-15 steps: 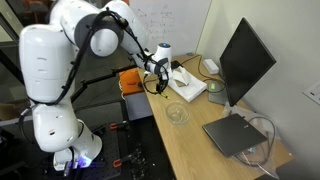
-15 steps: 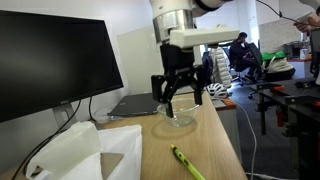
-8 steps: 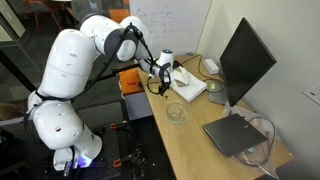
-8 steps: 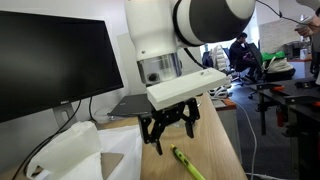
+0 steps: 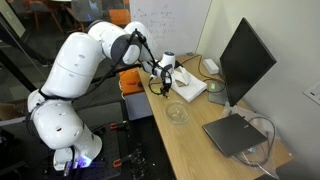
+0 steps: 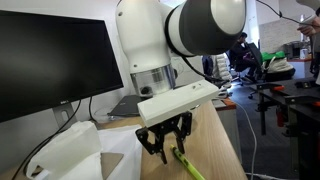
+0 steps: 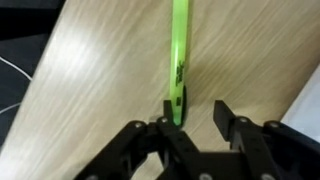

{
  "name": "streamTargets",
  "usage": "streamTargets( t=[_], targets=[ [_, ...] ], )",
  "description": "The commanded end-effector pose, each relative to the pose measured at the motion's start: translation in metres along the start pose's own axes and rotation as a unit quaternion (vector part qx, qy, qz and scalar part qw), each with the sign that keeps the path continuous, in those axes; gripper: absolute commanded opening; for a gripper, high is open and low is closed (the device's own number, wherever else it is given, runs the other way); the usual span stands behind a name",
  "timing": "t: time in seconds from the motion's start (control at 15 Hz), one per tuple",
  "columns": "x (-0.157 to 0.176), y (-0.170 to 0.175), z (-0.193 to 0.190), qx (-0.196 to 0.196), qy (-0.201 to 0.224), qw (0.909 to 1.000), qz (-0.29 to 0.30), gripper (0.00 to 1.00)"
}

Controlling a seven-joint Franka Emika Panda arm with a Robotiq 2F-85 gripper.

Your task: Put the marker in the bowl

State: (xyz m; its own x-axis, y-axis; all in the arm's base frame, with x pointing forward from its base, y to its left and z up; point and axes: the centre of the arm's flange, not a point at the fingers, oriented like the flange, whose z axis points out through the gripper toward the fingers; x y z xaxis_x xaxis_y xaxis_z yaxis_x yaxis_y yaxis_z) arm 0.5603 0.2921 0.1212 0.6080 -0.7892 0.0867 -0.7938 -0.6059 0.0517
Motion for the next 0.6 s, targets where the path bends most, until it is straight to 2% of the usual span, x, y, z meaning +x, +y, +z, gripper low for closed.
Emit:
streamTargets(
  t=[0.0, 0.13, 0.2, 0.33, 0.53],
  targets=[
    [-0.001, -0.001, 0.0, -0.011, 0.0, 0.9999, 0.002, 0.2],
    [0.0, 0.002, 0.002, -0.014, -0.001, 0.9999, 0.001, 0.05],
    [0.0, 0.003, 0.003, -0.016, 0.0, 0.9999, 0.001, 0.01],
    [0.002, 0.005, 0.004, -0.016, 0.001, 0.9999, 0.003, 0.05],
    [0.003, 0.009, -0.009, -0.005, -0.003, 1.0, 0.001, 0.05]
  ],
)
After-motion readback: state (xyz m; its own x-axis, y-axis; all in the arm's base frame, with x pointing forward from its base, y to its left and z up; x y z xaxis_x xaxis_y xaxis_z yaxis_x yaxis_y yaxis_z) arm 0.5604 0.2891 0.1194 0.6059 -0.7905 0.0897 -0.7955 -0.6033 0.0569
